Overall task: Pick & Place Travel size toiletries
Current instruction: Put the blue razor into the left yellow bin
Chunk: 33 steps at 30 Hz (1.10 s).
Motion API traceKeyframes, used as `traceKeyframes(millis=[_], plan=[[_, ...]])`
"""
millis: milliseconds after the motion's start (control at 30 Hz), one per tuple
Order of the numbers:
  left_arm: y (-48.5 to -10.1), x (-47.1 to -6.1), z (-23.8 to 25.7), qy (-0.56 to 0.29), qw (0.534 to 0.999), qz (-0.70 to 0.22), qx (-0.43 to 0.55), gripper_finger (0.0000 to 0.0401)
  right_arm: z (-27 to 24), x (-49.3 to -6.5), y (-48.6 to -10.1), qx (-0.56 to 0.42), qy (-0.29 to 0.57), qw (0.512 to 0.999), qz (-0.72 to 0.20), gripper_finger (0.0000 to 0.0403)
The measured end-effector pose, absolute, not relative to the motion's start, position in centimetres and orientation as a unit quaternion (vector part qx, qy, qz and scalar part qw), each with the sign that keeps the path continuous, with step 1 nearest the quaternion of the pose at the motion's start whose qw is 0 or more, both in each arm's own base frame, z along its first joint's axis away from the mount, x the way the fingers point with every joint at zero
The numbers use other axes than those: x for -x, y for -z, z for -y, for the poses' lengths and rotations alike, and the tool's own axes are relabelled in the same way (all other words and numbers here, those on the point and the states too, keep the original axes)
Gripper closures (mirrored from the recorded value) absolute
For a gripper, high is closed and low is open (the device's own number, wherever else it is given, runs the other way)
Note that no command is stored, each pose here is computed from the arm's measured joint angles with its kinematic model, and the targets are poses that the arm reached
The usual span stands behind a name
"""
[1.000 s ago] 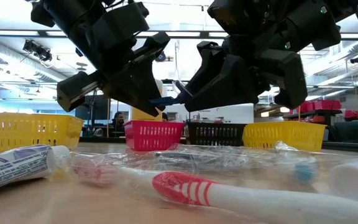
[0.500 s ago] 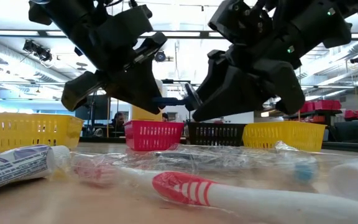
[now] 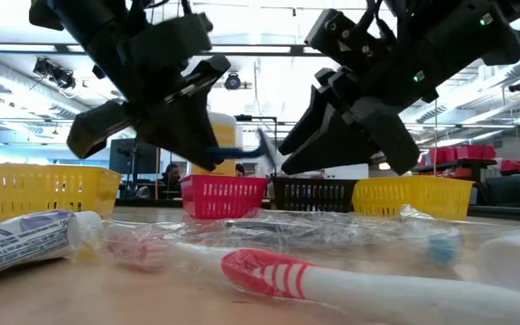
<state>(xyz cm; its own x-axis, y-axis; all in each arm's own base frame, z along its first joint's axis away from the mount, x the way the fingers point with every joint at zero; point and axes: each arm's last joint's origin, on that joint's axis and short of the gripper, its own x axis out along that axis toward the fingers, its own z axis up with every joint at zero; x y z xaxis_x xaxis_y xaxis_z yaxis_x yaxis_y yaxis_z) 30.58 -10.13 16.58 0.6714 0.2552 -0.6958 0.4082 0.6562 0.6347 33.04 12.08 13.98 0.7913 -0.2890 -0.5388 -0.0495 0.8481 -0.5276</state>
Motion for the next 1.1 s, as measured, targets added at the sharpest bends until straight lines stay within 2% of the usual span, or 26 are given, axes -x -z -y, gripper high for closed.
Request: traceKeyframes(millis=[133,267,600,733,900,1100], plan=[[-16.6,-30.5,10.0,0.027,0.82,-0.407,-0.402,0.0356,-12.6,-32.8,-13.9,0.253,0.063,0.913,-0.315,0.0175],[-16.5,-30.5,10.0,0.023,0.821,-0.409,-0.398,0.0352,-13.1,-32.2,-14.1,0.279,0.098,0.901,-0.318,0.0201],[-16.7,-30.7,10.1,0.019,0.829,-0.397,-0.394,0.0352,-13.0,-32.2,-15.1,0.255,0.077,0.914,-0.307,0.0346],[-16.9,-31.0,10.2,0.016,0.837,-0.381,-0.392,0.0353,-12.4,-32.5,-15.1,0.225,0.076,0.921,-0.31,0.0392],[-16.9,-31.0,10.2,0.015,0.838,-0.381,-0.391,0.0357,-12.1,-32.9,-15.4,0.2,0.077,0.931,-0.296,0.0398],[-16.9,-31.0,10.0,0.013,0.836,-0.386,-0.39,0.0356,-12.0,-32.7,-15.3,0.225,0.092,0.922,-0.301,0.0399]])
